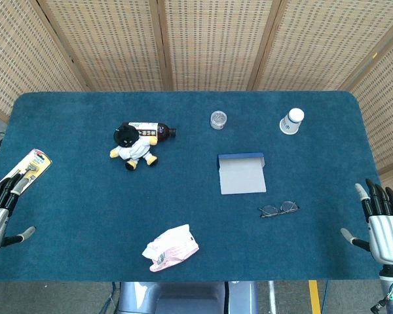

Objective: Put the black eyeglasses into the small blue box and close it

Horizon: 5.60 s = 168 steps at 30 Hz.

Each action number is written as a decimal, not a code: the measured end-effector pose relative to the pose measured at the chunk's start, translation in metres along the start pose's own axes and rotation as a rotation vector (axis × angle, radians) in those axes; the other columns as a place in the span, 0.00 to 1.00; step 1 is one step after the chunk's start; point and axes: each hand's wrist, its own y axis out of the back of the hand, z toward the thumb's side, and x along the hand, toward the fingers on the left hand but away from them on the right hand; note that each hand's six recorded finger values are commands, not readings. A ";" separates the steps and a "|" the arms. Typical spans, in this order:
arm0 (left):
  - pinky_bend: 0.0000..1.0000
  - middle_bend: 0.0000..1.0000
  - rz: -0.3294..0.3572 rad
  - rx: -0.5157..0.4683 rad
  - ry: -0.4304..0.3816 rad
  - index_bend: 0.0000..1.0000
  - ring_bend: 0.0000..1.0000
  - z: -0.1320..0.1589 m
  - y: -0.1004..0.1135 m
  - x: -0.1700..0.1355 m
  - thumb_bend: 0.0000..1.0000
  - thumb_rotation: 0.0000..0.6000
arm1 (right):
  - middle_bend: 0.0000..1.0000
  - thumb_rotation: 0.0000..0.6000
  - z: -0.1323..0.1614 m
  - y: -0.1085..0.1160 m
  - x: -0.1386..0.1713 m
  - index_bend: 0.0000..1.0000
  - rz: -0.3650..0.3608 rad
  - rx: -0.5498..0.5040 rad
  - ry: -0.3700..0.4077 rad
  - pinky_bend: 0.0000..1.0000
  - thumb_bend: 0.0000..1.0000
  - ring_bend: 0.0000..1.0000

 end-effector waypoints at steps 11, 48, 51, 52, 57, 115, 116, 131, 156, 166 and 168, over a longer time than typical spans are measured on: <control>0.00 0.00 -0.013 -0.027 -0.010 0.00 0.00 0.001 -0.002 -0.002 0.00 1.00 | 0.00 1.00 0.018 -0.016 -0.016 0.13 0.061 -0.041 0.119 0.00 0.00 0.00; 0.00 0.00 -0.077 -0.023 0.022 0.00 0.00 0.000 -0.014 0.010 0.00 1.00 | 0.02 1.00 0.103 -0.133 -0.082 0.44 0.226 0.247 0.579 0.11 0.27 0.00; 0.00 0.00 -0.078 -0.023 0.022 0.00 0.00 0.000 -0.014 0.011 0.00 1.00 | 0.02 1.00 0.105 -0.136 -0.083 0.44 0.229 0.250 0.581 0.12 0.32 0.00; 0.00 0.00 -0.079 -0.023 0.022 0.00 0.00 0.000 -0.014 0.011 0.00 1.00 | 0.02 1.00 0.105 -0.137 -0.083 0.44 0.230 0.249 0.581 0.12 0.35 0.00; 0.00 0.00 -0.083 -0.024 0.020 0.00 0.00 0.000 -0.014 0.011 0.00 1.00 | 0.02 1.00 0.106 -0.141 -0.084 0.46 0.237 0.255 0.576 0.12 0.40 0.00; 0.00 0.00 -0.125 -0.064 0.050 0.00 0.00 -0.011 -0.016 0.023 0.00 1.00 | 0.08 1.00 0.210 -0.076 -0.185 0.63 -0.039 0.431 0.614 0.18 0.62 0.00; 0.00 0.00 -0.128 -0.066 0.053 0.00 0.00 -0.012 -0.017 0.024 0.00 1.00 | 0.08 1.00 0.213 -0.078 -0.187 0.63 -0.047 0.454 0.622 0.18 0.62 0.00; 0.00 0.00 -0.157 -0.075 0.075 0.00 0.00 -0.017 -0.021 0.032 0.00 1.00 | 0.08 1.00 0.248 -0.116 -0.204 0.63 -0.103 0.756 0.783 0.18 0.62 0.00; 0.00 0.00 -0.169 -0.079 0.080 0.00 0.00 -0.018 -0.022 0.034 0.00 1.00 | 0.01 1.00 0.265 -0.137 -0.206 0.29 -0.106 0.850 0.819 0.18 0.07 0.00; 0.00 0.00 -0.170 -0.079 0.077 0.00 0.00 -0.018 -0.022 0.034 0.00 1.00 | 0.00 1.00 0.256 -0.139 -0.210 0.00 -0.098 0.873 0.741 0.18 0.00 0.00; 0.00 0.00 -0.169 -0.079 0.076 0.00 0.00 -0.018 -0.022 0.033 0.00 1.00 | 0.00 1.00 0.254 -0.137 -0.210 0.00 -0.101 0.863 0.729 0.18 0.00 0.00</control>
